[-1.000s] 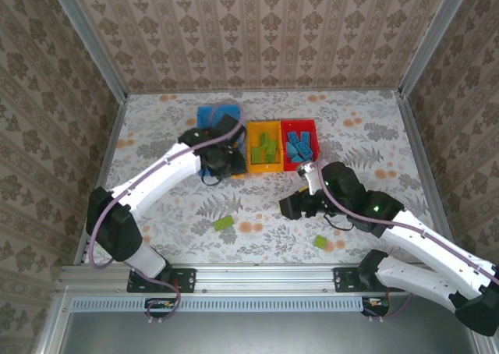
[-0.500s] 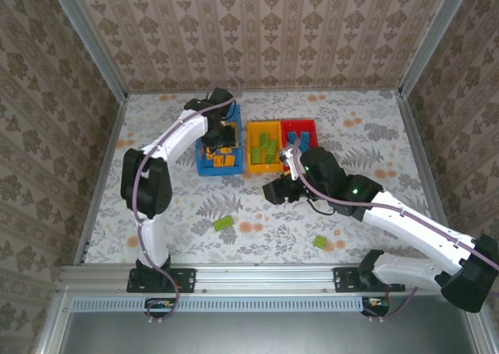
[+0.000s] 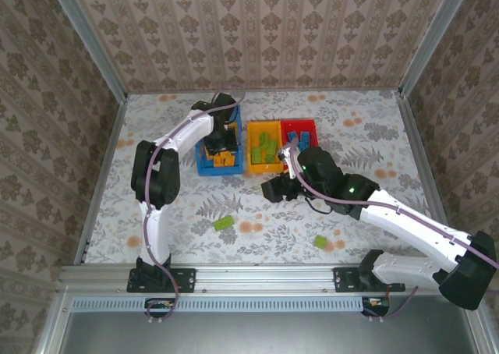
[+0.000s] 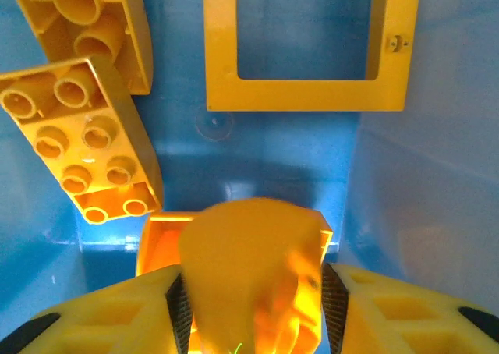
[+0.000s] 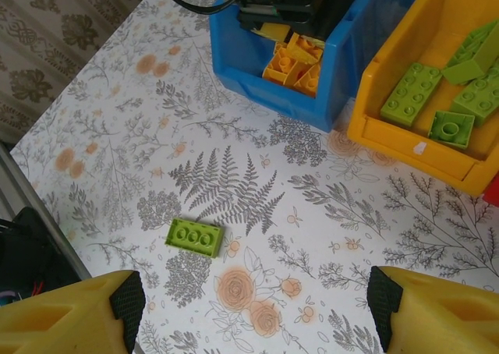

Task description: Sort the legos into containers by color

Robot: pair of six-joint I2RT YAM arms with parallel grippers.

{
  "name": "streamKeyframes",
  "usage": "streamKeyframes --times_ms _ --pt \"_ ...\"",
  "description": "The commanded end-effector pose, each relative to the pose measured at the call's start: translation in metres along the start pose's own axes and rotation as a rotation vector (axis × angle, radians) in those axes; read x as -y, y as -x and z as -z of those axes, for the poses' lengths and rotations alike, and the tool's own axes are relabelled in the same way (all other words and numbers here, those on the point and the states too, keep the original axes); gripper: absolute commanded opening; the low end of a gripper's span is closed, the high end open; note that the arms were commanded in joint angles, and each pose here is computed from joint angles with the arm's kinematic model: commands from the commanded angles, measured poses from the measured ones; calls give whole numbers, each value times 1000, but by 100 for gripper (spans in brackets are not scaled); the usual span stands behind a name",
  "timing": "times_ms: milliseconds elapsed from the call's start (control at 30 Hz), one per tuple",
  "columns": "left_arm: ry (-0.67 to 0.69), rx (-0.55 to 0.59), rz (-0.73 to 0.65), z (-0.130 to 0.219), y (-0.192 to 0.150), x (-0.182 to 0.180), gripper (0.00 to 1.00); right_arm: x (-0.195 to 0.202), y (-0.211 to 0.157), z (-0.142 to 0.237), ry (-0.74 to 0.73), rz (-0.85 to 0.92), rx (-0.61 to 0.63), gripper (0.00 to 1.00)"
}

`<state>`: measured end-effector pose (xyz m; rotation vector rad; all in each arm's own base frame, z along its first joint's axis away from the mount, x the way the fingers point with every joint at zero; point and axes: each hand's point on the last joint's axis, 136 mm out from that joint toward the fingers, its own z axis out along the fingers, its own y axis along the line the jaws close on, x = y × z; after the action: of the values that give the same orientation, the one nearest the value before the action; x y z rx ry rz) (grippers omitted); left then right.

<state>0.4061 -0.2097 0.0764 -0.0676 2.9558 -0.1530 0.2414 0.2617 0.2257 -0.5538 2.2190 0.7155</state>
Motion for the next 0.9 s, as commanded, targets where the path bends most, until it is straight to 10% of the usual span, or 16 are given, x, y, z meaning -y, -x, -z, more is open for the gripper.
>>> streamKeyframes --times_ms 0,400,600,867 --pt "-10 13 -5 14 4 -1 53 7 -3 2 -47 2 -6 78" --pt "-213 177 -106 105 -17 32 57 79 -99 59 -505 -313 -354 75" --pt "-416 214 -477 137 -108 82 60 76 -179 83 -646 -634 -650 76" --pt "-583 198 -614 145 -204 88 61 81 -218 55 -652 -857 -644 78"
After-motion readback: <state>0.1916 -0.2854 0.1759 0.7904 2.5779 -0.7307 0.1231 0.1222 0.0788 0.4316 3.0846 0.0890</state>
